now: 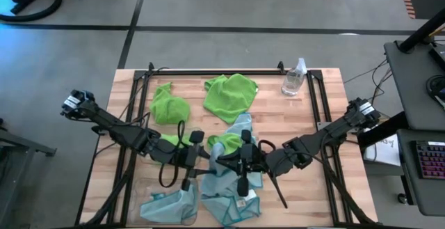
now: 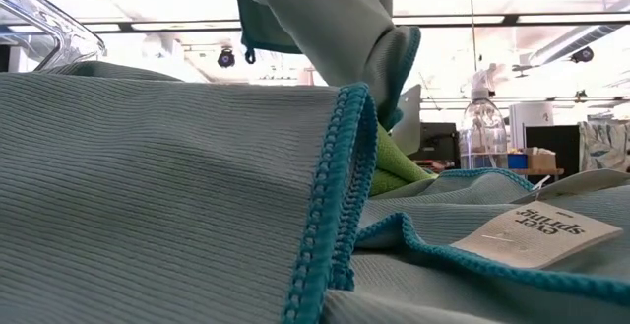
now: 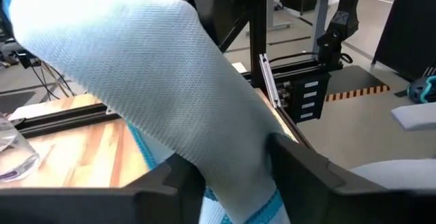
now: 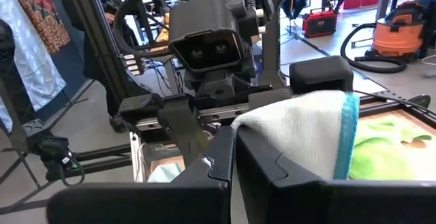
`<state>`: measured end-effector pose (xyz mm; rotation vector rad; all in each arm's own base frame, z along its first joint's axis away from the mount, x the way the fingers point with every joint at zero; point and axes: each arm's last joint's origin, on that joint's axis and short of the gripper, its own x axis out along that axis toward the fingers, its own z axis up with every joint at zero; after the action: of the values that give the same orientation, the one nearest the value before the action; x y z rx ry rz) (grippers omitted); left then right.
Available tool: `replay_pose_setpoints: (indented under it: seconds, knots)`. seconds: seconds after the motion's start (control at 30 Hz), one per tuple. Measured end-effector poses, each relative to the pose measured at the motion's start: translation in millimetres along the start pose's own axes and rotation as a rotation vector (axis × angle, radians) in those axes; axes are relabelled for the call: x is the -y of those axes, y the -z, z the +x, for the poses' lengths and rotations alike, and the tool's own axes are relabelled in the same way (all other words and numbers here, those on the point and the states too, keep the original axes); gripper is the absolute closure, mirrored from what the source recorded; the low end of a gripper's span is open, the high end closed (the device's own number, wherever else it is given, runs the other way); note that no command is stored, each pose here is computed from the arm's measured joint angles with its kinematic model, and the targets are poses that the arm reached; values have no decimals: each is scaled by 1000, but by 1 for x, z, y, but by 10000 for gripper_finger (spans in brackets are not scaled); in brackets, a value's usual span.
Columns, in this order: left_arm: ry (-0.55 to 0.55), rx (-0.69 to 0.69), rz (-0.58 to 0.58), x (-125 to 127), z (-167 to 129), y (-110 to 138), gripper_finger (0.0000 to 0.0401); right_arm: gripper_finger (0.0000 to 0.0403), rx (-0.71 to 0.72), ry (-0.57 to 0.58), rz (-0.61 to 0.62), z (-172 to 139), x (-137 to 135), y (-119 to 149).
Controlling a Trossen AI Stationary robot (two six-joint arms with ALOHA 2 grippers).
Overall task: Sort microfiber towel by color & place in baskets
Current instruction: Put the right blue microfiber cloth into the bottom transparent bin
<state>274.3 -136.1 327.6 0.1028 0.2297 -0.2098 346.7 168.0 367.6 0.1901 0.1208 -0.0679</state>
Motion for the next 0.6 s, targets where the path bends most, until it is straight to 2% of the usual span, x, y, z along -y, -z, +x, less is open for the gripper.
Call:
replay_pose_setpoints:
  seconds: [0.23, 0.6]
  knots:
    - [1, -16, 2, 0, 0, 2, 389, 394, -4, 1, -5, 0, 0, 0]
    - [1, -25, -8, 0, -3, 1, 399, 394, -26, 7, -48, 0, 1, 3]
